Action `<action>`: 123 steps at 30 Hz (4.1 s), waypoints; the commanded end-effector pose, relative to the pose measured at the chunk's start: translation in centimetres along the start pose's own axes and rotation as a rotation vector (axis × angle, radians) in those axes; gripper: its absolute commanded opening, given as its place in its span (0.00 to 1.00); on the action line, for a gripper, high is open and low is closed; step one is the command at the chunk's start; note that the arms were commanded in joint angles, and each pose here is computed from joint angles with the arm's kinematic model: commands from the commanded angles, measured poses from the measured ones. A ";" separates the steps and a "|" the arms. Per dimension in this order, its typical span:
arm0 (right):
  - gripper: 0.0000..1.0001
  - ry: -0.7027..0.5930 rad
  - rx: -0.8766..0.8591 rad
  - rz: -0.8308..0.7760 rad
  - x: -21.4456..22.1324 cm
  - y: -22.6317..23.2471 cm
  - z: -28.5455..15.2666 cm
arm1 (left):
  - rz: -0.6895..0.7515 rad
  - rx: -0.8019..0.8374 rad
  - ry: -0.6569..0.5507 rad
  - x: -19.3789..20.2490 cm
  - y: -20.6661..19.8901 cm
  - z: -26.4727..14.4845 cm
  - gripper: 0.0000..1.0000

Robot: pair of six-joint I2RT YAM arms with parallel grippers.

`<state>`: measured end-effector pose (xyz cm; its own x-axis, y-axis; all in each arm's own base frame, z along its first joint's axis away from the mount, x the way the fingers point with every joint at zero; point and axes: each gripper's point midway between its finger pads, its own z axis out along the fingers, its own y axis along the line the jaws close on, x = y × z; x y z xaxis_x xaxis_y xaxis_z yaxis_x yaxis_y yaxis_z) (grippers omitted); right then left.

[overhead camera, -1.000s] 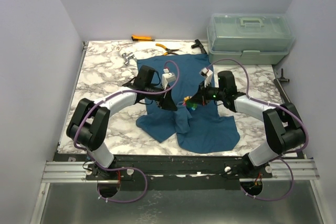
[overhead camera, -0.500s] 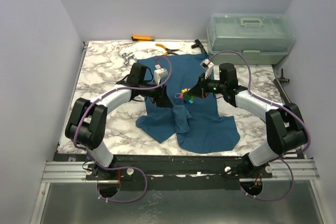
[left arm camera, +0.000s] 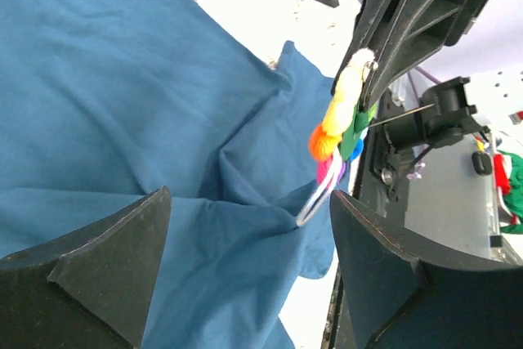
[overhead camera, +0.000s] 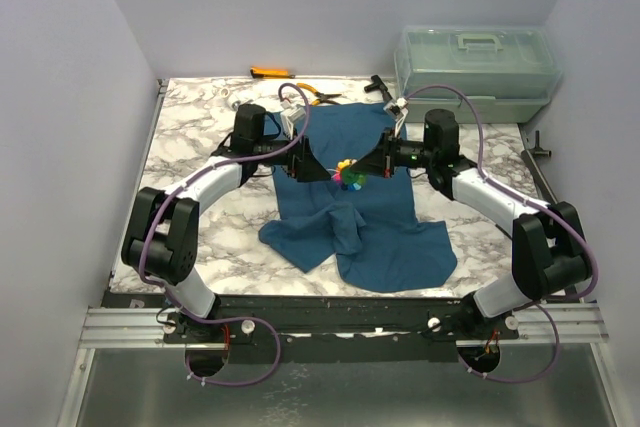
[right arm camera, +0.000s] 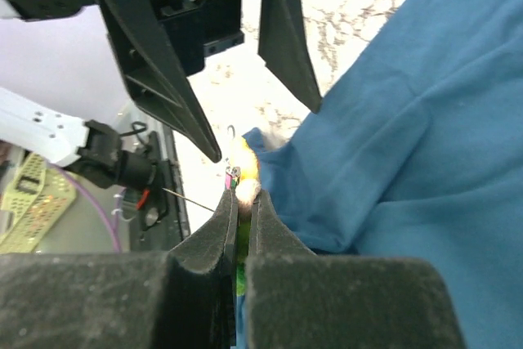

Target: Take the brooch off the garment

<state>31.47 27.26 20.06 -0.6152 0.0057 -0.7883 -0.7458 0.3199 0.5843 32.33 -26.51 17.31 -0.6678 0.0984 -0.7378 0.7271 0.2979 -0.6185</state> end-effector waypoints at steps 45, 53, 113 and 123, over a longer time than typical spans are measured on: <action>0.02 0.065 -0.212 0.119 4.7 3.3 -0.7 | -0.200 0.351 0.097 3.2 -7.7 3.9 0.04; 0.36 0.065 -0.204 0.110 3.7 2.9 -0.4 | -0.229 0.331 0.083 3.5 -7.0 3.7 0.00; 0.24 0.040 -0.019 0.144 3.3 -0.4 0.7 | -0.211 0.328 -0.032 1.7 -6.5 3.4 0.00; 0.24 0.074 -0.014 0.157 3.8 -1.0 1.0 | -0.209 0.331 -0.028 1.8 -6.5 3.6 0.00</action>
<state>29.22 27.80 17.45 -0.7328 -0.0060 -0.6805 -0.6580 0.2609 0.7063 27.73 -31.50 17.77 -0.8464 0.0374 -0.5312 0.5321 0.0197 -0.8465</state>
